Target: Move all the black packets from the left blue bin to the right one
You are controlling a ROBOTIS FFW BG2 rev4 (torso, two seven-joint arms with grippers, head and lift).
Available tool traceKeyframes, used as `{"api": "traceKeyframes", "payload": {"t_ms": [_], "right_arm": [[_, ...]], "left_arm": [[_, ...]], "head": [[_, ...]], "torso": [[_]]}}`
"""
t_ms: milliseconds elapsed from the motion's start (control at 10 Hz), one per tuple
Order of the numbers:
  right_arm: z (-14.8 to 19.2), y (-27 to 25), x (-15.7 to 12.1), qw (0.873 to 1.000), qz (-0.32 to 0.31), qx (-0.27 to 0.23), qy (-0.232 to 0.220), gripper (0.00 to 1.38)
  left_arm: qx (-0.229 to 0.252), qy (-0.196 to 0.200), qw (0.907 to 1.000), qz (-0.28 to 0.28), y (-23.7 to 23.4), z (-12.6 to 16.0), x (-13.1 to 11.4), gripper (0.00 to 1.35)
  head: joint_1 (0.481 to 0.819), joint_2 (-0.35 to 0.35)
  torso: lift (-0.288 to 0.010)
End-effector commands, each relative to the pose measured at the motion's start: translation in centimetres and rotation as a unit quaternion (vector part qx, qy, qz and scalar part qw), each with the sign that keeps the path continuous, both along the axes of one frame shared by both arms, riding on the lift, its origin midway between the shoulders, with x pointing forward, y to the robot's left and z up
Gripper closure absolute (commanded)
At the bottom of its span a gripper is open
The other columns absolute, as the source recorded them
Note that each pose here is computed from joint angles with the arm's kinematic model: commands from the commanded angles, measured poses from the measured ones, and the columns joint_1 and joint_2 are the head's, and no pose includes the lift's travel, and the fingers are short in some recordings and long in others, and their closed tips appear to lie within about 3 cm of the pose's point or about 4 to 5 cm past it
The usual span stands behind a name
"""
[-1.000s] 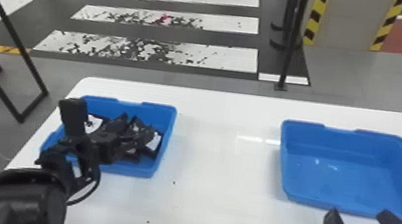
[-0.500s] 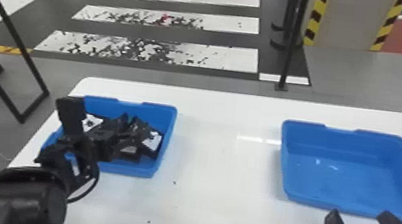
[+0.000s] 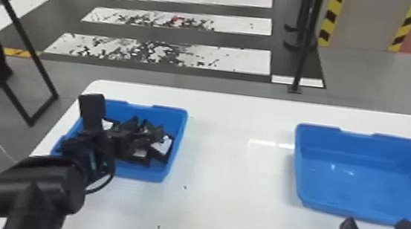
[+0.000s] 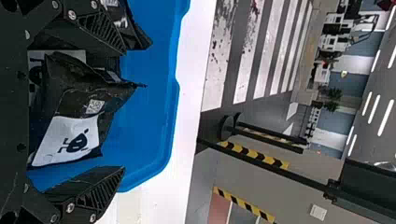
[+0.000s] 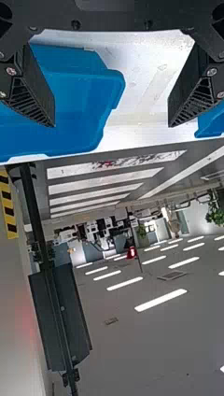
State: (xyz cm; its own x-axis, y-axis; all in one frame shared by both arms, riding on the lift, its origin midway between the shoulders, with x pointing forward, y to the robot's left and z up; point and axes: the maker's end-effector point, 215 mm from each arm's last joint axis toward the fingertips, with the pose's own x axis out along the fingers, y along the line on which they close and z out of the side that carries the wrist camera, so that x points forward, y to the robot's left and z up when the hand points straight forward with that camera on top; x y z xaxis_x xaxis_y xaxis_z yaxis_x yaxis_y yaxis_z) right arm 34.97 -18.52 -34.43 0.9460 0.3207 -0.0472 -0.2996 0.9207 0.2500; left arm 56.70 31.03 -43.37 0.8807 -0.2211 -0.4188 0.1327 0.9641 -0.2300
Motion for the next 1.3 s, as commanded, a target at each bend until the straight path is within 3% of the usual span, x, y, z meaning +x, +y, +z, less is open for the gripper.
{"api": "traceKeyframes", "payload": {"t_ms": [0,100,200,300,400,500,700,900,1100,1200], "right_arm": [[0.0,0.0,0.0,1.0,0.0,0.0,0.0,0.13],[-0.2,0.0,0.0,1.0,0.0,0.0,0.002,0.13],[-0.1,0.0,0.0,1.0,-0.001,0.002,0.002,0.13],[-0.1,0.0,0.0,1.0,0.0,0.002,0.002,0.13],[-0.1,0.0,0.0,1.0,0.0,0.002,0.002,0.13],[-0.3,0.0,0.0,1.0,0.0,0.002,0.003,0.13],[-0.2,0.0,0.0,1.0,-0.001,0.004,0.003,0.13],[0.0,0.1,0.0,1.0,0.0,0.009,0.003,0.13],[-0.2,1.4,0.8,0.998,0.031,0.056,0.005,0.13],[0.7,2.4,1.9,0.995,0.056,0.076,-0.008,0.13]], "left_arm": [[-0.008,0.025,0.9996,-0.012,-1.0,-1.6,0.1,0.26],[-0.02,0.042,0.9989,-0.012,-1.4,-2.8,-0.3,0.42],[-0.014,0.052,0.9984,-0.019,-1.6,-3.3,-0.5,0.84],[-0.01,0.044,0.9987,-0.022,-1.7,-2.9,-0.3,1.03],[-0.006,0.025,0.9994,-0.021,-1.6,-2.3,0.0,1.13],[-0.004,0.012,0.9998,-0.014,-1.0,-1.9,0.0,1.2],[-0.013,-0.02,0.9996,-0.012,-0.8,-0.8,-0.2,1.2],[-0.062,-0.059,0.996,-0.025,-2.3,2.9,-3.3,1.2],[-0.142,-0.11,0.9819,-0.061,-5.3,7.6,-6.3,1.2],[-0.191,-0.118,0.9709,-0.084,-7.1,8.4,-7.8,1.2]], "head": [[0.695,0.153],[0.695,0.147],[0.695,0.14],[0.695,0.134],[0.695,0.132],[0.695,0.132],[0.695,0.14],[0.695,0.139],[0.695,0.126],[0.695,0.12]], "torso": [[-0.14],[-0.14],[-0.14],[-0.14],[-0.14],[-0.14],[-0.14],[-0.14],[-0.14],[-0.14]]}}
